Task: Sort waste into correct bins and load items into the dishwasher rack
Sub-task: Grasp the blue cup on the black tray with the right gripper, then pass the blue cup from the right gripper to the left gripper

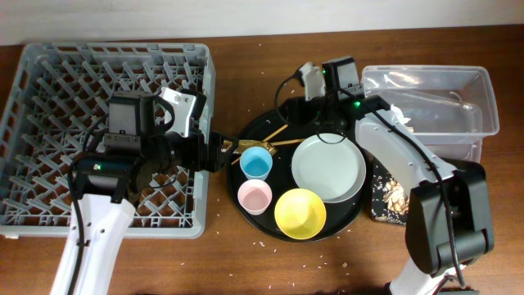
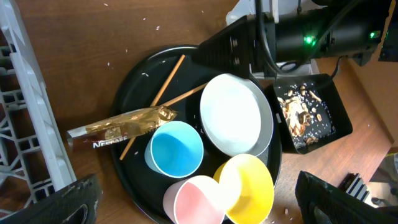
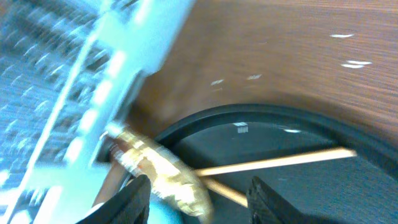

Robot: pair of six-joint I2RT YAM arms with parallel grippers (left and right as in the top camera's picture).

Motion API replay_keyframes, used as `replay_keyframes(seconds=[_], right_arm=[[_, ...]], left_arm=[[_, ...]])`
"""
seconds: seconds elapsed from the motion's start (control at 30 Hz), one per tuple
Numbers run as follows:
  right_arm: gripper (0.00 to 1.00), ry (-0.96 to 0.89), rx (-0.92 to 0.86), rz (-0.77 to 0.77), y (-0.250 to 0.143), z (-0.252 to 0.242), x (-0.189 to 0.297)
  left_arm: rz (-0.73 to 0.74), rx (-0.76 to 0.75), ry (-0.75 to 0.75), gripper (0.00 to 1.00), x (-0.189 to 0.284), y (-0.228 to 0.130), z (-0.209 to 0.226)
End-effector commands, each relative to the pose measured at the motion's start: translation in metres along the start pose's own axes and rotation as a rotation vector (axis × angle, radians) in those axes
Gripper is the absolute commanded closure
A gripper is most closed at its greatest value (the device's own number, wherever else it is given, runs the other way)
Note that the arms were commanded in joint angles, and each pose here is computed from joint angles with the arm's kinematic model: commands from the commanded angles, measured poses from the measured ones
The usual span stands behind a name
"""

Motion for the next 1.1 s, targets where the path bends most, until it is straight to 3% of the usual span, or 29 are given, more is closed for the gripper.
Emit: replay_keyframes(seconds=[0.0, 0.07, 0.17, 0.27, 0.3, 0.4, 0.6, 0.73, 0.77, 0.8, 0.83, 1.0, 1.07], right_arm=[[0.45, 0.186, 0.271, 0.023, -0.004, 0.044, -0.004], [0.44, 0.109, 0.258, 0.052, -0.007, 0.046, -0.01], [0.44, 0.096, 0.201, 0.091, 0.0, 0.05, 0.0], [0.44, 0.05, 0.089, 0.168, 0.0, 0.056, 0.01], [0.45, -0.037, -0.028, 0.204, -0.007, 0.049, 0.009], [0.45, -0.12, -0.131, 0.298, -0.034, 0.044, -0.005], [0.46, -0.138, -0.131, 0.386, -0.062, 0.048, -0.034], [0.56, -0.187, -0.121, 0.412, -0.075, 0.043, -0.037], [0.79, -0.188, -0.124, 0.42, -0.078, 0.042, -0.037], [0.92, -0.188, -0.125, 0.423, -0.079, 0.042, -0.037], [0.96, -0.18, -0.126, 0.421, -0.079, 0.043, -0.037], [0.96, -0.065, -0.127, 0.23, -0.018, 0.059, 0.04], [0.96, 0.116, 0.003, 0.07, 0.012, 0.082, 0.093]], left_arm=[[-0.017, -0.021, -0.012, 0.01, 0.003, 0.005, -0.003], [-0.034, -0.021, 0.03, 0.01, 0.005, 0.006, 0.0], [-0.078, 0.112, 0.261, 0.01, 0.012, 0.007, 0.022], [-0.08, 0.122, 0.269, 0.01, 0.012, 0.007, 0.023], [-0.081, 0.122, 0.269, 0.01, 0.012, 0.007, 0.023], [-0.098, 0.199, 0.26, 0.01, 0.013, 0.008, 0.024], [-0.211, 0.3, -0.211, 0.01, 0.061, 0.035, 0.036], [-0.225, 0.311, -0.431, 0.01, 0.09, 0.034, 0.036], [-0.226, 0.307, -0.445, 0.01, 0.092, 0.034, 0.036], [-0.227, 0.296, -0.449, 0.01, 0.092, 0.034, 0.035], [-0.227, 0.295, -0.449, 0.01, 0.092, 0.034, 0.035], [-0.224, 0.292, -0.462, 0.01, 0.092, 0.033, 0.034], [-0.211, 0.281, -0.516, 0.01, 0.094, 0.033, 0.029]])
Point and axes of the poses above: each gripper's point midway between its finger pads, its own x axis back along the fingers, its own z axis along the line the jaws close on, y = z × x, the point moved 7 cm from there along x, back along the fingers, and after that the axes turned 7 degrees about x, right-handed, at the moved point
